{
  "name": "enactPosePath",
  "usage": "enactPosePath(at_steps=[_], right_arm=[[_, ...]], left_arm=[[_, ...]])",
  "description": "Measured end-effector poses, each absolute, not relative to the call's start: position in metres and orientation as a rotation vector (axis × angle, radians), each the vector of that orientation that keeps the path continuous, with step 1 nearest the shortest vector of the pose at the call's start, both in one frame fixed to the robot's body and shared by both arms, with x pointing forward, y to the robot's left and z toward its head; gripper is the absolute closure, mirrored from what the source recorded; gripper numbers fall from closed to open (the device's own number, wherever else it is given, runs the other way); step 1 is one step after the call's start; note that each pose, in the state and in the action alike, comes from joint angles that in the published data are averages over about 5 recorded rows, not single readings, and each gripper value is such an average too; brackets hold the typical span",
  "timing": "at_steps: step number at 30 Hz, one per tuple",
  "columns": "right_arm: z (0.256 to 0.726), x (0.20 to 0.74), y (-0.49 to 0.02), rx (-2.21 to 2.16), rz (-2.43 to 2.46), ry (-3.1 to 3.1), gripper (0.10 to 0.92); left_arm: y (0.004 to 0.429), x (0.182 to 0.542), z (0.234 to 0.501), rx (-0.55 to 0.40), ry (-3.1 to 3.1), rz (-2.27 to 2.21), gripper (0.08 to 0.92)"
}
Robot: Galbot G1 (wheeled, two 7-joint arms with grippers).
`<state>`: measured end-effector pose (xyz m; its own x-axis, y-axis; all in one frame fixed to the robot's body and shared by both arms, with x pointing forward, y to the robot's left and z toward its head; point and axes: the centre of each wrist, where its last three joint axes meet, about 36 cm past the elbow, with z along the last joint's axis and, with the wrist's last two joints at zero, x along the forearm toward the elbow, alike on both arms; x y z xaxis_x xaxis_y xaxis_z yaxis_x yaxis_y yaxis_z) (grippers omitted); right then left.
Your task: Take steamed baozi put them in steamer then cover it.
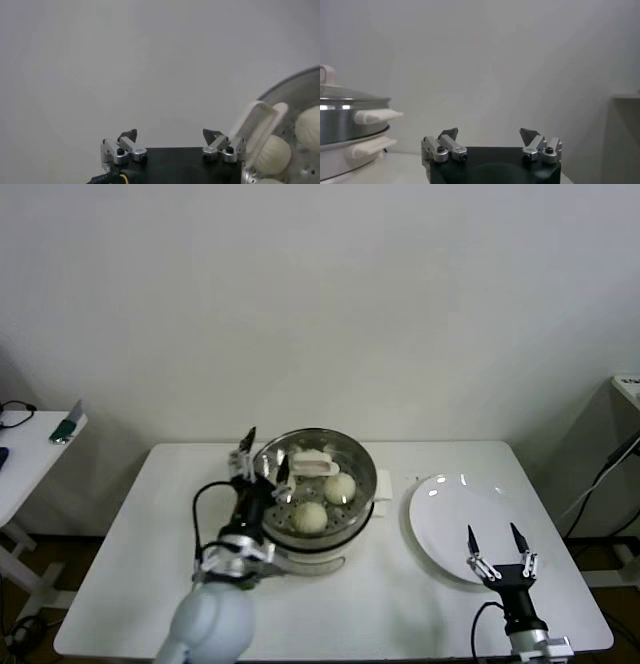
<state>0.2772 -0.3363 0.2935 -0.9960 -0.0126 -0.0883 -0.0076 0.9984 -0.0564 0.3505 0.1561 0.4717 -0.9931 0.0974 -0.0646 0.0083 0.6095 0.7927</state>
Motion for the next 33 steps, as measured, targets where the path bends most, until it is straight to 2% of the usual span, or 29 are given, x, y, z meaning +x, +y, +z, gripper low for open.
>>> enactPosePath(at_steps=[9,14,25,33], right_arm=[[0.289,0.276,-0.335,-0.004,-0.073,3.041,0.2],[0.282,0.273,-0.334,-0.001,-0.066,3.047,0.2],[0.269,0.268,-0.336,-0.003,-0.06,3.063,0.2],[0.264,0.267,-0.337,0.003,-0.055,3.067,0.2]], left_arm=[[0.235,0.336,0.437,0.088,2.966,0.857,0.177],[0.262,0.322,0.41,0.066,3.07,0.566,0.177],[0.282,0.291,0.349,0.039,3.161,0.195,0.177],[0.282,0.276,0.323,0.052,3.179,0.082,0.177]])
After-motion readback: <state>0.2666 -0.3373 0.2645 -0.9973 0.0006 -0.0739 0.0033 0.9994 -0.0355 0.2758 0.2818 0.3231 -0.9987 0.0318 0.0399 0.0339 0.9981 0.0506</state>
